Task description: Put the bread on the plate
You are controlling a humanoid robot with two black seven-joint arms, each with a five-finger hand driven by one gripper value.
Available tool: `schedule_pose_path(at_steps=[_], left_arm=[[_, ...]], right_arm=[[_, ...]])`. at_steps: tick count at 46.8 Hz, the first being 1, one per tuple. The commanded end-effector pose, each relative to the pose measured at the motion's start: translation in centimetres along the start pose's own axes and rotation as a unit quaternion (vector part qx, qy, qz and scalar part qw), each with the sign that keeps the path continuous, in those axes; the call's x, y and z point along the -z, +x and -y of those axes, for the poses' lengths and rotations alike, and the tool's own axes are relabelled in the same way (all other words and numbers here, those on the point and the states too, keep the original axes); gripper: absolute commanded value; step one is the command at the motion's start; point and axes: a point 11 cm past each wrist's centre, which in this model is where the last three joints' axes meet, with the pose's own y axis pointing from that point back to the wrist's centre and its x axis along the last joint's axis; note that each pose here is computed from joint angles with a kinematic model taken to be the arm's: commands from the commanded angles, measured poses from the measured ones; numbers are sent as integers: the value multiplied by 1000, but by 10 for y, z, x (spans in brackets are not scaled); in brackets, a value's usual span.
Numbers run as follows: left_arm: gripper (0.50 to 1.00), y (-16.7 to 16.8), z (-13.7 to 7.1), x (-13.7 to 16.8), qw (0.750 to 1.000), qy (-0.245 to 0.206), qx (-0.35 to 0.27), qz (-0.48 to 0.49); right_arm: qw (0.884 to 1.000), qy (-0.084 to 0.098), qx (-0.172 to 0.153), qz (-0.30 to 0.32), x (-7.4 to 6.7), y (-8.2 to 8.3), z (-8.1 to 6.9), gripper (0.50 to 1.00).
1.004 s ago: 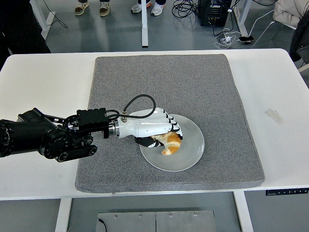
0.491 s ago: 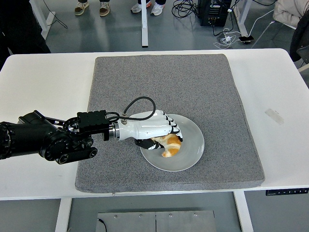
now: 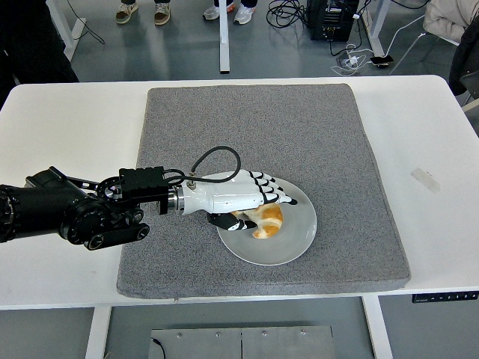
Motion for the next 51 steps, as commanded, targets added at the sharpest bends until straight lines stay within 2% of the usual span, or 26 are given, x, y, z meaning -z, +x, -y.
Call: schedule_pose_path(at_steps=[1, 10, 16, 27, 33, 42, 51], left_arm=[[931, 2, 0, -1, 1000, -5, 11, -5], [930, 4, 0, -6, 999, -26, 40, -27], [930, 13, -4, 3, 997, -10, 48, -51], [930, 50, -16, 19, 996, 12, 34, -77], [930, 77, -23, 23, 993, 16, 0, -114], [930, 124, -32, 35, 973, 30, -99, -207], [931, 142, -43, 48, 949, 48, -165, -265]], right_arm=[[1000, 0, -1, 0, 0, 0, 0, 1000], [1000, 0, 0, 0, 0, 0, 0, 1000], [1000, 0, 0, 0, 0, 0, 0, 1000], [1000, 0, 0, 0, 0, 0, 0, 1000], [1000, 0, -1, 0, 0, 0, 0, 1000], [1000, 1, 0, 0, 1, 0, 0, 1000], [1000, 0, 0, 0, 0, 0, 0, 1000]])
